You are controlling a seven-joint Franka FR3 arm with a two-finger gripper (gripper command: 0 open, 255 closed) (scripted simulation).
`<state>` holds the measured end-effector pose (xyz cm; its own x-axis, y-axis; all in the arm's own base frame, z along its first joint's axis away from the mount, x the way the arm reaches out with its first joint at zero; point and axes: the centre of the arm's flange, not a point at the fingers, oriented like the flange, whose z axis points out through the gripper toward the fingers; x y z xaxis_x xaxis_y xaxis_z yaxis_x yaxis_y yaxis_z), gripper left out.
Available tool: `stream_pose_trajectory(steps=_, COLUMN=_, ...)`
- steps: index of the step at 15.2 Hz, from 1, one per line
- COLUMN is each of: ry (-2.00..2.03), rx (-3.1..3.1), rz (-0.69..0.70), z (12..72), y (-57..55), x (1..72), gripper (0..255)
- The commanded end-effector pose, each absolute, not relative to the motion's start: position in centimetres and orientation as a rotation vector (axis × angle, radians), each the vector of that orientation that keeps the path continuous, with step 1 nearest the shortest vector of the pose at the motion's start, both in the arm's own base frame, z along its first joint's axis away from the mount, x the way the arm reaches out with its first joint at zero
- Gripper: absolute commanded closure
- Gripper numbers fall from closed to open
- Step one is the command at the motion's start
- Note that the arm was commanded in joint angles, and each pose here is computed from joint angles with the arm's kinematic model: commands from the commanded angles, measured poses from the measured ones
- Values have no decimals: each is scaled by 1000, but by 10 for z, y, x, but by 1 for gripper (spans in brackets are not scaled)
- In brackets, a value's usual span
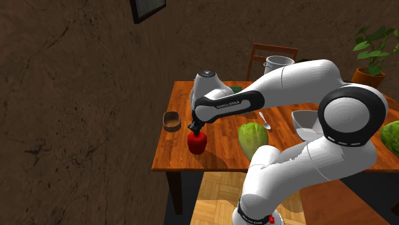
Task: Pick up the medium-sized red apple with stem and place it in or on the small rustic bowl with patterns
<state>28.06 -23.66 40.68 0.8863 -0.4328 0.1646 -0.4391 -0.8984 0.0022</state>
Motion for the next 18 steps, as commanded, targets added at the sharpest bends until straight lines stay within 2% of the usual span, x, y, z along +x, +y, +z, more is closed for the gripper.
stream_pose_trajectory(steps=1, ry=-697, rx=3013, rz=249, z=407, y=-237, x=281, gripper=255)
stream_pose_trajectory(steps=4, ry=-697, rx=3013, rz=249, z=407, y=-237, x=281, gripper=255)
stream_pose_trajectory(steps=18, ry=-697, rx=3013, rz=249, z=481, y=-237, x=281, gripper=255)
